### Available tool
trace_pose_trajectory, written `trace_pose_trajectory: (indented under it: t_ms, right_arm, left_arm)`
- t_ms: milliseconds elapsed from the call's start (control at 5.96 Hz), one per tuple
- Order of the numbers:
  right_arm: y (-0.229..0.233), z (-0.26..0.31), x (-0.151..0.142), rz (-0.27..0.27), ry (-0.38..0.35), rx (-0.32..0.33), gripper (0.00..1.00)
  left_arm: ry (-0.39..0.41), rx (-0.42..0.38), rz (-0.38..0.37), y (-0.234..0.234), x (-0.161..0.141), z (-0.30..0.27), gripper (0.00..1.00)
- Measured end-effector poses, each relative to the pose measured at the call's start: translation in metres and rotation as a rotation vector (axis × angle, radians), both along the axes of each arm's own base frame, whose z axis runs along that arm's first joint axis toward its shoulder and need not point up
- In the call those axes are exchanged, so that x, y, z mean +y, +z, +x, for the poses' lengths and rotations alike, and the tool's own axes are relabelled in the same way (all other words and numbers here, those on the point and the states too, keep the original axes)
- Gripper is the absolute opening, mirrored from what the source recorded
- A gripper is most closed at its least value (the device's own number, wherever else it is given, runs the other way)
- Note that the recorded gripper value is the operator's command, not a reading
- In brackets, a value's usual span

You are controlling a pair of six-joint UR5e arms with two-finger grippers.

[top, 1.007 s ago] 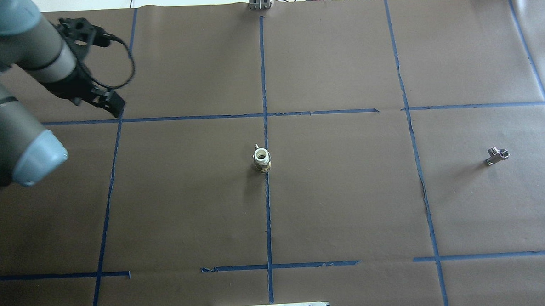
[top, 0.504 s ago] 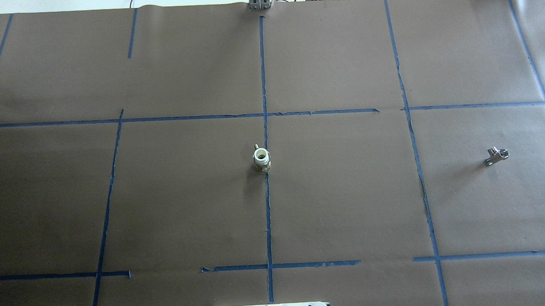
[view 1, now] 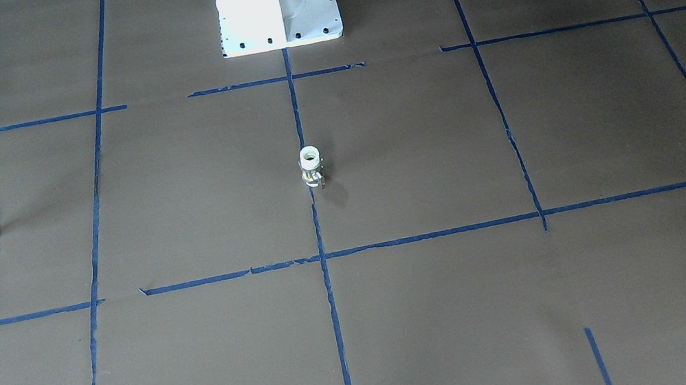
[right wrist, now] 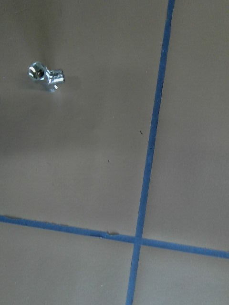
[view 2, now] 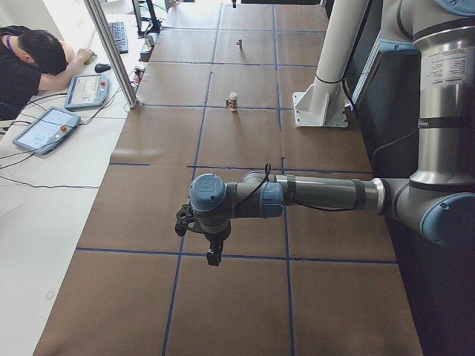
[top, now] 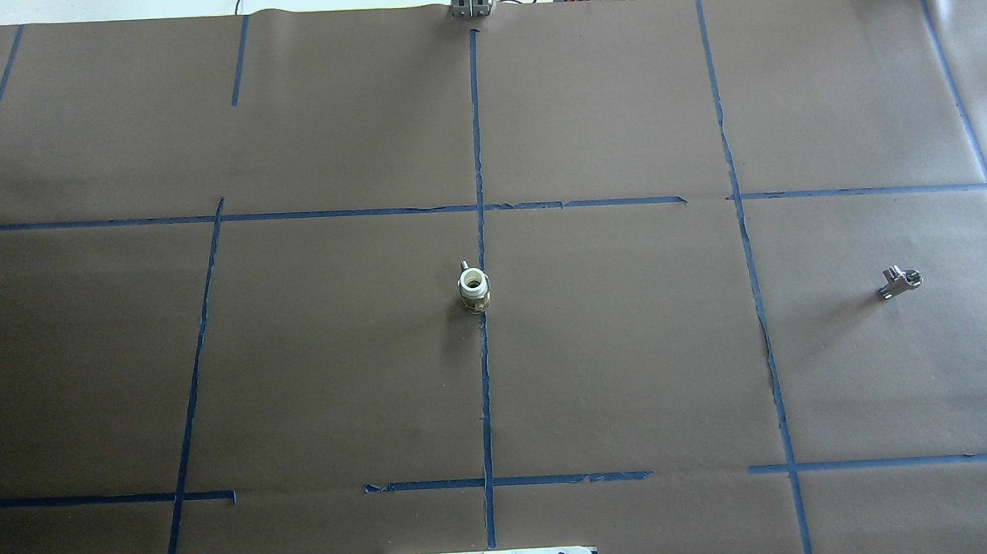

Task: Assemble PPR valve and pipe with both arms
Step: 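Lower the right gripper onto the chrome valve and close it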

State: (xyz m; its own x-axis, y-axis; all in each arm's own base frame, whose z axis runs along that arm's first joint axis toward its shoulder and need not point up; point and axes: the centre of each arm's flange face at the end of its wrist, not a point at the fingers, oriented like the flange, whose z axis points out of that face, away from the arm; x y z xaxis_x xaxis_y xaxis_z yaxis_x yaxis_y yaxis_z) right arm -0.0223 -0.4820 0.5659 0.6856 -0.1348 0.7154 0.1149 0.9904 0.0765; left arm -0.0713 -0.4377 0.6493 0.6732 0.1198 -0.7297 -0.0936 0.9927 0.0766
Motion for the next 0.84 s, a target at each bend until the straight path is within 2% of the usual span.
trace_pose_trajectory:
  t_ms: [336, 504, 839]
  right_arm:
    - [-0.011, -0.053, 0.014, 0.014, 0.027, -0.019, 1.00]
    - [-0.016, -0.087, 0.020, 0.021, 0.054, -0.017, 1.00]
    - [-0.010, -0.136, 0.042, 0.033, 0.057, 0.005, 1.00]
  left_arm:
    - [-0.015, 0.029, 0.000, 0.003, 0.004, -0.003, 1.00]
    - [-0.015, 0.031, -0.001, 0.005, 0.005, -0.003, 1.00]
    - [-0.016, 0.033, -0.007, 0.008, 0.005, -0.003, 1.00]
